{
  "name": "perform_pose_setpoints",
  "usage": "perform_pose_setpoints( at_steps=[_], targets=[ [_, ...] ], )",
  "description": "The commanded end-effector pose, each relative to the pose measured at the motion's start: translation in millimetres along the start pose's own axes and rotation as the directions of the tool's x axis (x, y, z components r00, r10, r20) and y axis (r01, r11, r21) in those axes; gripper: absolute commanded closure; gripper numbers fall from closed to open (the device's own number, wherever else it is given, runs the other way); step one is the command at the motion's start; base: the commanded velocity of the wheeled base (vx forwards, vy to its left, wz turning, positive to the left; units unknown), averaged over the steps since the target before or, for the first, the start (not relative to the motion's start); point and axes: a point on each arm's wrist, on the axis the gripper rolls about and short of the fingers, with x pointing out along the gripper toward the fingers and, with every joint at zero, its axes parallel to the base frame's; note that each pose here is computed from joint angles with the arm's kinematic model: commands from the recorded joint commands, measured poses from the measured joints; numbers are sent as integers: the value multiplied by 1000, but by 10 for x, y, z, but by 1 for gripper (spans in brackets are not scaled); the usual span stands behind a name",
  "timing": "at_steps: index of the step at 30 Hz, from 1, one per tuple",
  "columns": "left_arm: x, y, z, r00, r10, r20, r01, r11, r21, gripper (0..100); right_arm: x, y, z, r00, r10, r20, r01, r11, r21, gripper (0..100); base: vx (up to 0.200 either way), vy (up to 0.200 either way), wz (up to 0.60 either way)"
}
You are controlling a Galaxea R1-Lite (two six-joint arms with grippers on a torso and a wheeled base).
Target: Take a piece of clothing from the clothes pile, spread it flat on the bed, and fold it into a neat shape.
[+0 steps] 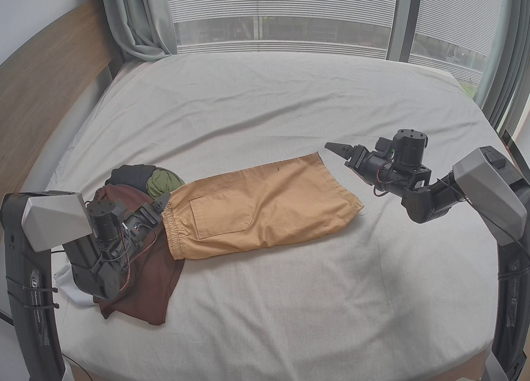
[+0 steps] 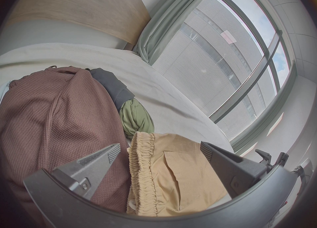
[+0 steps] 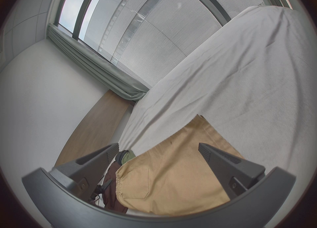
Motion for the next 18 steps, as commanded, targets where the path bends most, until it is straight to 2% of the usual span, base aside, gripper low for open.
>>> perform_pose_setpoints(
  at_steps=[1, 6, 10, 15, 18],
  targets=[
    [-81, -112, 50, 1000, -18, 2, 18, 1000, 2, 0, -207, 207, 0, 1000, 2, -21, -2, 1000, 0, 0, 0, 0, 0],
    [-185, -278, 112, 999, -54, 4, 54, 999, 6, 0, -391, 265, -49, 1000, 22, 1, -22, 1000, -10, 0, 0, 0, 0],
    [-275, -408, 110, 997, -82, -11, 82, 997, 10, 0, -564, 296, -138, 1000, 17, -22, -16, 1000, 13, 0, 0, 0, 0],
    [-360, -472, 128, 996, -93, -18, 93, 995, 46, 0, -693, 270, -258, 999, 38, -5, -38, 998, 44, 0, 0, 0, 0],
    [-401, -502, 122, 995, -97, -25, 98, 993, 68, 0, -765, 237, -360, 998, 61, -28, -59, 996, 71, 0, 0, 0, 0]
  ],
)
